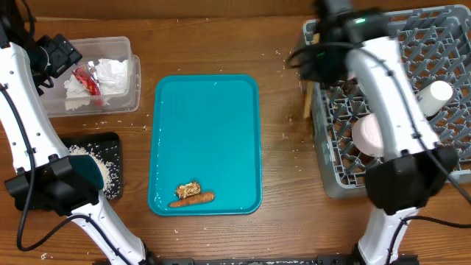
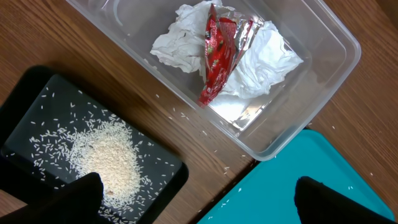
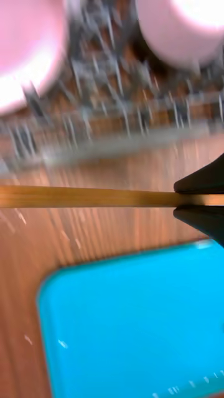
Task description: Sort waste into correct bins and load items into the dishwasher
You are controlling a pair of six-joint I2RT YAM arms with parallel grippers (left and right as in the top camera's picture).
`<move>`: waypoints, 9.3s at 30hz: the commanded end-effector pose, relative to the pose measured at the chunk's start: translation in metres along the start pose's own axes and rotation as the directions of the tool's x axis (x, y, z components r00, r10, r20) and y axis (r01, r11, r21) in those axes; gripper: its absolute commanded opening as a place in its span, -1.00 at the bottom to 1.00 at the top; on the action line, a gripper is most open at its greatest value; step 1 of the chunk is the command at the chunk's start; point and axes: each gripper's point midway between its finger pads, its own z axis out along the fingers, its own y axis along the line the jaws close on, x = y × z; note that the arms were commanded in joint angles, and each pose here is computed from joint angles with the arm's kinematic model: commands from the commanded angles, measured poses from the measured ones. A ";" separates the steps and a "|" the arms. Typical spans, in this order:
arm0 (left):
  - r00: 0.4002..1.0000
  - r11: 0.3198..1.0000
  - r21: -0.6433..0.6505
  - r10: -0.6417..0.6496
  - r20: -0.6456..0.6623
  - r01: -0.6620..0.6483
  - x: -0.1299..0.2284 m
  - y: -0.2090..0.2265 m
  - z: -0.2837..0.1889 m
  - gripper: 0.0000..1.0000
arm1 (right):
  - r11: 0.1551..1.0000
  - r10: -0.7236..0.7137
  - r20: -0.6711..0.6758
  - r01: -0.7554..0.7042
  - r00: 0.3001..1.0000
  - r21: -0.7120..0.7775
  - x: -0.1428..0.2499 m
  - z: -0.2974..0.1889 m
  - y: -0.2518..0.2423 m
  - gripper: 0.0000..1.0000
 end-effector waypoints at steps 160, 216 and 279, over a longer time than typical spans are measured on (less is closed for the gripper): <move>0.886 0.997 0.069 -0.003 -0.464 0.039 0.366 -0.022 0.158 0.34 | 0.944 -0.255 -0.213 0.194 0.943 -0.269 0.084 0.013 0.122 1.00; 0.415 0.477 0.176 0.859 -0.300 -0.861 0.370 -0.042 0.097 0.43 | 0.937 -0.262 -0.178 0.206 0.949 -0.281 0.077 0.014 0.127 1.00; 0.791 0.841 -0.073 0.470 -0.392 -0.536 0.251 -0.035 0.101 -0.31 | 0.939 -0.260 -0.189 0.203 0.947 -0.278 0.079 0.014 0.126 1.00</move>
